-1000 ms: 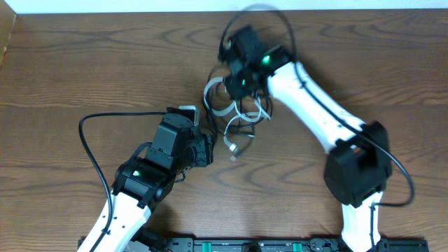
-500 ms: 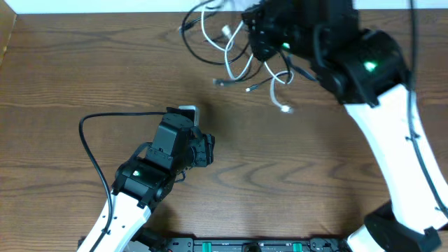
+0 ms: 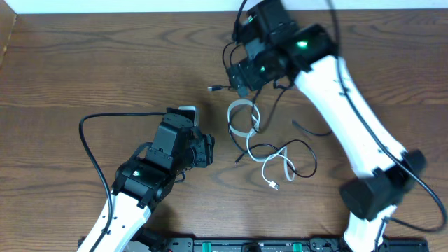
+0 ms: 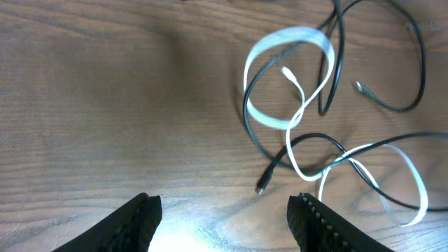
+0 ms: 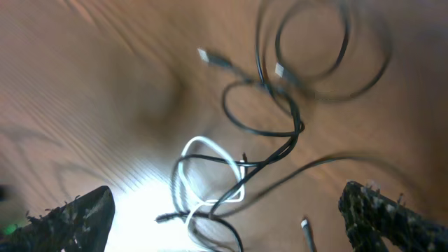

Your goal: Untangle cables

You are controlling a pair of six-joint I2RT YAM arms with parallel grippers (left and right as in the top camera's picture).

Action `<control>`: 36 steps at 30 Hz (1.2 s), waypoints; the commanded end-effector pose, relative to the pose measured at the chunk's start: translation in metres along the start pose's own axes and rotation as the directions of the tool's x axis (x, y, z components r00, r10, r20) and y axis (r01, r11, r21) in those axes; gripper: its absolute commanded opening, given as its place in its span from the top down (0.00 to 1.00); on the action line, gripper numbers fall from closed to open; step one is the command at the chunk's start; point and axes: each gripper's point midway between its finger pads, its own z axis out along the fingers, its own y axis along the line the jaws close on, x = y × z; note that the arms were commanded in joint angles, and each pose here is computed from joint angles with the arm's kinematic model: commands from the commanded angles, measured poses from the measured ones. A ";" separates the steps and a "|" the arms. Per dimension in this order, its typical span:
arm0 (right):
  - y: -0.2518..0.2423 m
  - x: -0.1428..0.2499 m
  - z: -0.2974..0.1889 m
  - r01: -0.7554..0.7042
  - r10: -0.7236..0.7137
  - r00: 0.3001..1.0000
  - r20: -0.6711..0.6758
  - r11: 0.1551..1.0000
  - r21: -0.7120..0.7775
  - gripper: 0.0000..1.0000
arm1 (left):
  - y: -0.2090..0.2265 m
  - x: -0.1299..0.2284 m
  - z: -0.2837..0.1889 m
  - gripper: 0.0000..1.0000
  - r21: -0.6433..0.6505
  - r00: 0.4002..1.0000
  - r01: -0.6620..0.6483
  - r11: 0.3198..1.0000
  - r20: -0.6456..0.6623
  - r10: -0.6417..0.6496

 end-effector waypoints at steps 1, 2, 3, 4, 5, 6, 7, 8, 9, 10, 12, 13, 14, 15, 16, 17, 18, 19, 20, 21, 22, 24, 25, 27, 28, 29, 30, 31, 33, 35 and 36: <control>-0.005 0.015 0.020 -0.042 0.043 0.996 -0.082 0.999 0.017 0.01 | 0.002 -0.002 -0.001 0.37 -0.014 1.000 0.004 1.000 0.005 -0.004; -0.006 0.019 0.025 -0.055 0.056 0.993 -0.105 0.998 0.019 0.01 | 0.003 -0.002 -0.001 0.37 -0.015 1.000 0.004 1.000 0.004 -0.004; -0.006 0.026 0.032 -0.075 0.078 0.987 -0.142 0.997 0.024 0.01 | 0.003 -0.002 -0.001 0.37 -0.015 1.000 0.004 1.000 0.004 -0.004; -0.007 0.032 0.038 -0.087 0.090 0.981 -0.172 0.996 0.027 0.01 | 0.003 -0.002 -0.001 0.37 -0.015 1.000 0.004 1.000 0.004 -0.004; -0.007 0.036 0.041 -0.092 0.096 0.977 -0.189 0.995 0.029 0.01 | 0.003 -0.002 -0.001 0.36 -0.015 1.000 0.004 1.000 0.004 -0.004; -0.008 0.041 0.045 -0.095 0.100 0.971 -0.216 0.995 0.032 0.01 | 0.003 -0.002 -0.001 0.37 -0.015 1.000 0.004 1.000 0.004 -0.004; -0.008 0.045 0.048 -0.098 0.104 0.966 -0.235 0.995 0.034 0.05 | 0.003 -0.002 -0.001 0.37 -0.015 1.000 0.004 1.000 0.004 -0.004; -0.008 0.050 0.050 -0.100 0.105 0.961 -0.255 0.994 0.035 0.11 | 0.003 -0.002 -0.001 0.37 -0.015 1.000 0.004 1.000 0.004 -0.004; -0.008 0.055 0.052 -0.101 0.108 0.954 -0.279 0.994 0.037 0.19 | 0.003 -0.002 -0.001 0.37 -0.015 1.000 0.004 1.000 0.004 -0.004; -0.008 0.059 0.052 -0.102 0.109 0.949 -0.295 0.994 0.039 0.25 | 0.003 -0.002 -0.001 0.36 -0.015 1.000 0.004 1.000 0.004 -0.004; -0.008 0.072 0.051 -0.107 0.115 0.930 -0.349 0.993 0.043 0.31 | 0.003 -0.002 -0.001 0.36 -0.015 1.000 0.003 1.000 0.004 -0.003; -0.007 0.080 0.049 -0.108 0.117 0.916 -0.383 0.993 0.046 0.34 | 0.003 -0.002 -0.001 0.36 -0.016 1.000 0.000 1.000 0.004 0.000; -0.004 0.092 0.044 -0.107 0.118 0.893 -0.434 0.993 0.050 0.37 | 0.003 -0.002 -0.001 0.36 -0.015 1.000 -0.004 1.000 0.004 0.004; -0.001 0.103 0.039 -0.101 0.113 0.871 -0.478 0.994 0.052 0.37 | 0.003 -0.002 -0.001 0.36 -0.015 1.000 -0.014 1.000 0.004 0.014; 0.000 0.108 0.036 -0.095 0.108 0.859 -0.500 0.994 0.050 0.37 | 0.003 -0.002 -0.001 0.36 -0.016 1.000 -0.020 1.000 0.003 0.020; 0.003 0.115 0.032 -0.084 0.095 0.844 -0.528 0.995 0.046 0.37 | 0.003 -0.002 -0.001 0.36 -0.015 0.999 -0.032 0.999 0.003 0.032; 0.005 0.120 0.029 -0.071 0.081 0.832 -0.549 0.997 0.040 0.38 | 0.003 -0.002 -0.001 0.36 -0.015 0.999 -0.050 0.999 0.003 0.050; 0.007 0.123 0.027 -0.058 0.066 0.824 -0.562 0.998 0.033 0.37 | 0.003 -0.002 -0.001 0.36 -0.015 0.998 -0.063 0.998 0.002 0.063; 0.008 0.125 0.028 -0.043 0.049 0.821 -0.568 0.999 0.024 0.37 | 0.003 -0.002 -0.001 0.37 -0.015 0.998 -0.069 0.998 0.002 0.069; 0.010 0.126 0.029 -0.024 0.026 0.821 -0.570 1.000 0.011 0.37 | 0.003 -0.002 -0.001 0.36 -0.015 0.997 -0.072 0.997 0.002 0.072; 0.011 0.125 0.033 0.002 -0.005 0.826 -0.563 1.000 -0.006 0.38 | 0.003 -0.002 -0.001 0.36 -0.015 0.997 -0.072 0.997 0.002 0.072; 0.013 0.125 0.044 0.057 -0.070 0.833 -0.549 0.998 -0.041 0.43 | 0.003 -0.001 -0.001 0.36 -0.016 0.997 -0.071 0.997 0.000 0.071; 0.014 0.126 0.051 0.087 -0.105 0.833 -0.543 0.994 -0.059 0.46 | 0.003 -0.001 -0.001 0.36 -0.017 0.997 -0.071 0.997 -0.002 0.071; 0.015 0.130 0.068 0.127 -0.152 0.833 -0.531 0.988 -0.082 0.50 | 0.004 0.001 -0.001 0.36 -0.020 0.997 -0.071 0.997 -0.010 0.071; 0.016 0.134 0.078 0.146 -0.173 0.833 -0.526 0.985 -0.093 0.51 | 0.005 0.003 -0.001 0.36 -0.023 0.997 -0.071 0.997 -0.016 0.070; 0.017 0.139 0.088 0.162 -0.191 0.830 -0.524 0.982 -0.102 0.56 | 0.005 0.004 -0.001 0.36 -0.024 0.997 -0.071 0.997 -0.020 0.070; 0.018 0.143 0.096 0.175 -0.206 0.828 -0.522 0.979 -0.110 0.64 | 0.006 0.004 -0.001 0.36 -0.025 0.997 -0.072 0.997 -0.023 0.071; 0.017 0.148 0.106 0.181 -0.213 0.829 -0.518 0.977 -0.112 0.70 | 0.006 0.005 -0.001 0.36 -0.026 0.996 -0.082 0.996 -0.026 0.081; 0.016 0.152 0.114 0.181 -0.212 0.832 -0.513 0.977 -0.111 0.72 | 0.006 0.005 -0.001 0.36 -0.026 0.996 -0.085 0.996 -0.027 0.084; 0.016 0.152 0.120 0.184 -0.214 0.840 -0.499 0.977 -0.109 0.73 | 0.006 0.005 -0.001 0.36 -0.026 0.996 -0.085 0.996 -0.026 0.084; 0.016 0.151 0.124 0.186 -0.215 0.845 -0.489 0.977 -0.108 0.73 | 0.006 0.005 -0.001 0.36 -0.026 0.996 -0.085 0.996 -0.026 0.084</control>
